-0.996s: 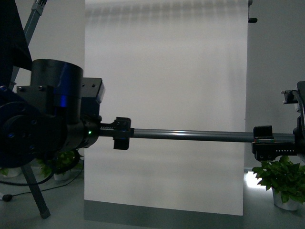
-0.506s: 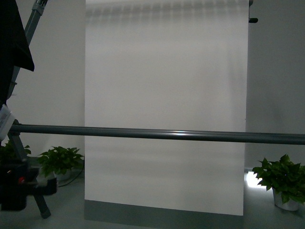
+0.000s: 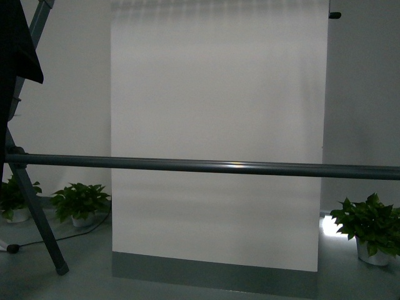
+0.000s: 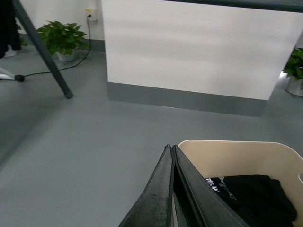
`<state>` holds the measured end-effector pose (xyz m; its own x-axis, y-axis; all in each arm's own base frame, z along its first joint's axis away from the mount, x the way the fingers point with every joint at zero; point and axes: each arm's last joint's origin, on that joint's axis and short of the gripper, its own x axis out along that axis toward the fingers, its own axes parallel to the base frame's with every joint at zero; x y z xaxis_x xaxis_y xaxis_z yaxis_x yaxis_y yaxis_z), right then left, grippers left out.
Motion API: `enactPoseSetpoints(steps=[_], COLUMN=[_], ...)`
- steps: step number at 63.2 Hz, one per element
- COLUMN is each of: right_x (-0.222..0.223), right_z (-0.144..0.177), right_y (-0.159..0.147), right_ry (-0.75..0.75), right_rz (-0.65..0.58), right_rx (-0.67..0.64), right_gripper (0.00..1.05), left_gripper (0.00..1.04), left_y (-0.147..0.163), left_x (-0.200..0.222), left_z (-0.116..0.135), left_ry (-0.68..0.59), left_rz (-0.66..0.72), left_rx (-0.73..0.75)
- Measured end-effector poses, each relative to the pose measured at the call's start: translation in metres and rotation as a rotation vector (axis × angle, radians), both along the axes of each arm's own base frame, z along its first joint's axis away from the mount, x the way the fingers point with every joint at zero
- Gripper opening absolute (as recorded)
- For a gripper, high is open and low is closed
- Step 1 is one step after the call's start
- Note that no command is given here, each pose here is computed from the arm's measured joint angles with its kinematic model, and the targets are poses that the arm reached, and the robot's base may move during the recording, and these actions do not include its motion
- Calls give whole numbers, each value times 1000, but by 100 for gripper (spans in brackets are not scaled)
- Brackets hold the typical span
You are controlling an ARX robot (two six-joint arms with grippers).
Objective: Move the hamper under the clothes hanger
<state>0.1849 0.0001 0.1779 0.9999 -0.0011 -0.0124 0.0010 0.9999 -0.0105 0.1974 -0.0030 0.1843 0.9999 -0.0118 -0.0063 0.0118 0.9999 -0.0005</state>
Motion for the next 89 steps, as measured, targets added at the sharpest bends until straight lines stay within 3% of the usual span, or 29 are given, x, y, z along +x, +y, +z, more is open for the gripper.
enactPoseSetpoints(steps=[35,89], right_x=[-41,-71], right_z=[-15,-9], right_y=[0,0], right_ry=[-1,-22], right_rz=[0,0], right_rx=[0,0], right_gripper=[2,2], left_gripper=[3,3], left_y=[3,3], left_x=[-48,-81], left_z=[-22,-11], left_ry=[10,-29], left_rz=[10,10], left_rx=[0,0])
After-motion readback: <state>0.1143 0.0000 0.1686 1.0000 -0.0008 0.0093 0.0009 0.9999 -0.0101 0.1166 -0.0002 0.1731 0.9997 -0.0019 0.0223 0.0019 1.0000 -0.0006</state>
